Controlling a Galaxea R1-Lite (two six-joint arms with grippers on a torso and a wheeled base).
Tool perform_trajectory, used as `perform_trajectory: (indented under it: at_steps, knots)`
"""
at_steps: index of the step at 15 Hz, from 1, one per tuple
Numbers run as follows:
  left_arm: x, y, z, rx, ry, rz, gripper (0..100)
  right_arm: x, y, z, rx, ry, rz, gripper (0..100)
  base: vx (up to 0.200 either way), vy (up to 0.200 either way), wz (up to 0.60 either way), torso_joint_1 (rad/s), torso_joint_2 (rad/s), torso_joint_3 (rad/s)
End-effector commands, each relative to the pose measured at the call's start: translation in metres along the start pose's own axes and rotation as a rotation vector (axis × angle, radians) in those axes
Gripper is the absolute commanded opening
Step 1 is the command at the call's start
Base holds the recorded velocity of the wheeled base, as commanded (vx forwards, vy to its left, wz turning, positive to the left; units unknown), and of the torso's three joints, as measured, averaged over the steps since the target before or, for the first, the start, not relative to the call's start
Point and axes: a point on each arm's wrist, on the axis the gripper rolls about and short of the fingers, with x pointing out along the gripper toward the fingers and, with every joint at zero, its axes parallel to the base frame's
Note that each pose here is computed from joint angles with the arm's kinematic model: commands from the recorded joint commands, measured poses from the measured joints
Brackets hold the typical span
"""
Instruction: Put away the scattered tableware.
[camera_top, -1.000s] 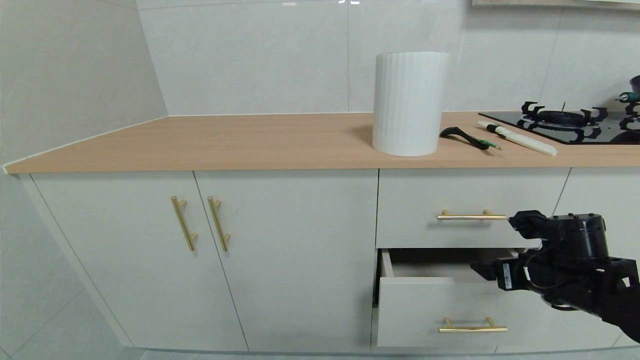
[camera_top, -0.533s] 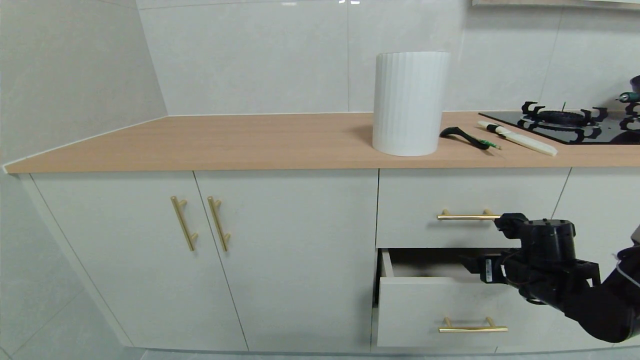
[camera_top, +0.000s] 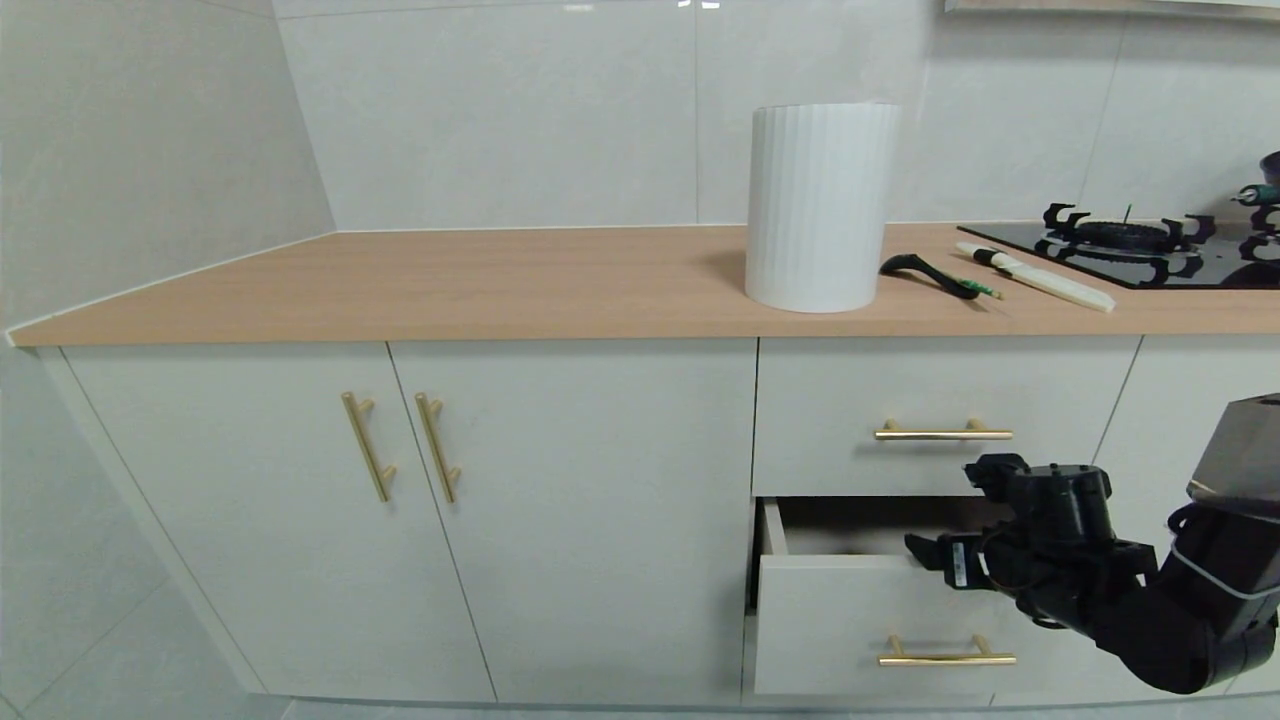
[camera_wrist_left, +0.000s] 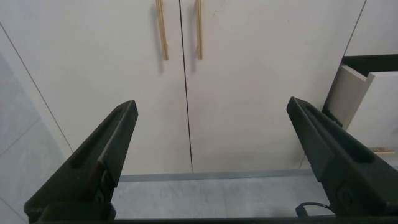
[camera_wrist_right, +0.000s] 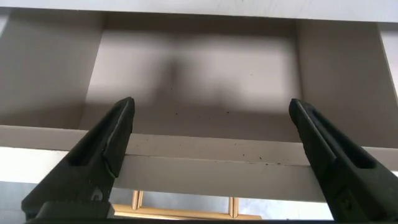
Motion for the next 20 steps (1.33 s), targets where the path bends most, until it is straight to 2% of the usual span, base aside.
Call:
perform_trajectory:
  at_steps: [1, 5, 13, 20]
  knots:
    - [0.000, 0.000, 0.000, 0.000, 0.001, 0.000, 100, -0.004, 0.000, 0.001, -0.001, 0.011, -0.001, 100, 0.000, 0.000, 0.00, 0.000, 0.00, 0.000]
    - [0.000, 0.000, 0.000, 0.000, 0.001, 0.000, 100, -0.023, -0.002, 0.009, -0.010, 0.063, -0.001, 100, 0.000, 0.000, 0.00, 0.000, 0.00, 0.000]
    - [0.000, 0.000, 0.000, 0.000, 0.001, 0.000, 100, -0.069, 0.011, 0.014, -0.110, 0.219, 0.050, 100, 0.000, 0.000, 0.00, 0.000, 0.00, 0.000]
    - [0.000, 0.000, 0.000, 0.000, 0.001, 0.000, 100, -0.097, 0.019, 0.002, -0.254, 0.457, 0.075, 100, 0.000, 0.000, 0.00, 0.000, 0.00, 0.000]
